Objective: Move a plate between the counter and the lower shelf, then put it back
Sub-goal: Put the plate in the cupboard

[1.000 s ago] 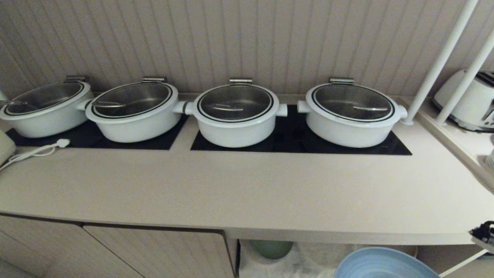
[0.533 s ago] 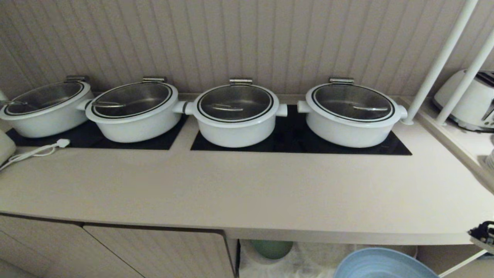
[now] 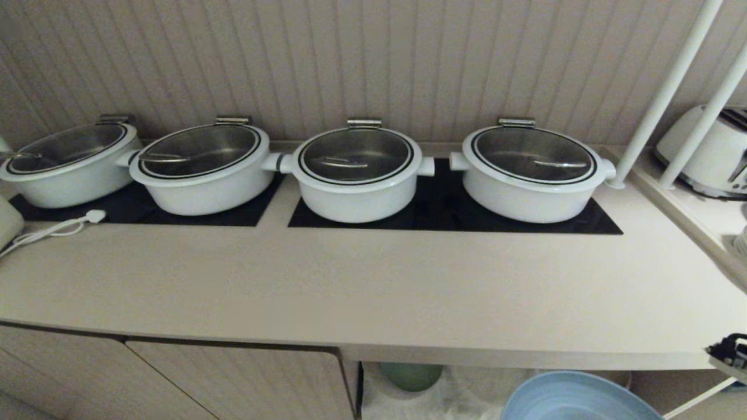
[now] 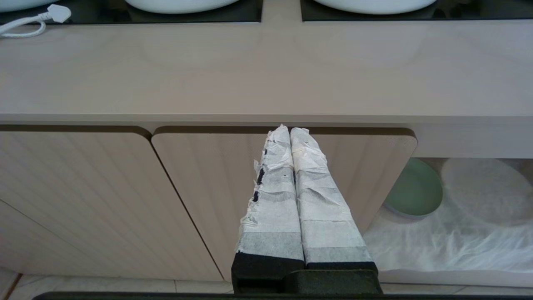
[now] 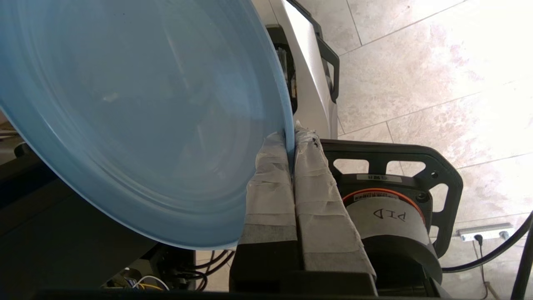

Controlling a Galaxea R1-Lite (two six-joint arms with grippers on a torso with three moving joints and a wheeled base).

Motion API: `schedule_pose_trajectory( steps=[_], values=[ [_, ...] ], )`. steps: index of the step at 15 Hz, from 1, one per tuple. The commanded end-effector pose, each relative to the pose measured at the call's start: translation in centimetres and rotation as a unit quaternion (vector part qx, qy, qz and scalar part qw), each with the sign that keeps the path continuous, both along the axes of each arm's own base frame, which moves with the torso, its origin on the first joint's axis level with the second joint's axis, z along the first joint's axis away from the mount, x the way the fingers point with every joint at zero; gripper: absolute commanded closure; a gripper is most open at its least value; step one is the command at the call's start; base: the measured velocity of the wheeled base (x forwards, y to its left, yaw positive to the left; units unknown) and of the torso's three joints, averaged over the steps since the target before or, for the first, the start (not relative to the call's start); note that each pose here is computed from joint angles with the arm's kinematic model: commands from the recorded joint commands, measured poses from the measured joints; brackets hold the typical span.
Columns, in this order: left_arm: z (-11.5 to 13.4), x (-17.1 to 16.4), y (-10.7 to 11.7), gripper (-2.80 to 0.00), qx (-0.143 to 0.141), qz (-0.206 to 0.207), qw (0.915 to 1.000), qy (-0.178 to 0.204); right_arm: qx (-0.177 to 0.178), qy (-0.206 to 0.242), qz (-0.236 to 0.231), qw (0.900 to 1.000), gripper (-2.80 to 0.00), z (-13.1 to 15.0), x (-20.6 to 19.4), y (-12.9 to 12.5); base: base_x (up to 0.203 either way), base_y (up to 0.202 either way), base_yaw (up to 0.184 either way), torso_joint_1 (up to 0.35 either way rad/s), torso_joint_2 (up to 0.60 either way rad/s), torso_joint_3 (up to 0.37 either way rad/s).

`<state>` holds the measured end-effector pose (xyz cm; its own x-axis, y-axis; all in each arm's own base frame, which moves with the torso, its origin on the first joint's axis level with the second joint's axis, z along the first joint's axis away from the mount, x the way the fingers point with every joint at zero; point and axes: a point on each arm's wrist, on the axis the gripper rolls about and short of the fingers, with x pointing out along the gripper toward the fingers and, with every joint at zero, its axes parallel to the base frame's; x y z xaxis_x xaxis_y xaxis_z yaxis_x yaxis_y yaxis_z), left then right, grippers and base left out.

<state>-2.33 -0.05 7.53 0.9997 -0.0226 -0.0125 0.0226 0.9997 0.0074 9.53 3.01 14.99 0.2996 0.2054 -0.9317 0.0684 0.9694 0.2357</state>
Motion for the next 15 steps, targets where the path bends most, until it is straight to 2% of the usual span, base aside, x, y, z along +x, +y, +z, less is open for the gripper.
schedule_pose_trajectory(
  steps=[1, 15],
  values=[
    [0.0, 0.0, 0.0, 0.00, 0.000, 0.000, 1.0000, 0.000, -0.002, 0.009, -0.001, 1.000, 0.00, -0.4, -0.2, 0.0, 0.000, 0.000, 0.000, 0.000, 0.00, 0.000],
    [0.0, 0.0, 0.0, 0.00, 0.000, 0.000, 1.0000, 0.000, 0.003, -0.005, 0.000, 1.000, 0.00, -0.6, -1.2, -0.3, 0.000, 0.000, 0.000, 0.000, 0.00, 0.000]
  ],
)
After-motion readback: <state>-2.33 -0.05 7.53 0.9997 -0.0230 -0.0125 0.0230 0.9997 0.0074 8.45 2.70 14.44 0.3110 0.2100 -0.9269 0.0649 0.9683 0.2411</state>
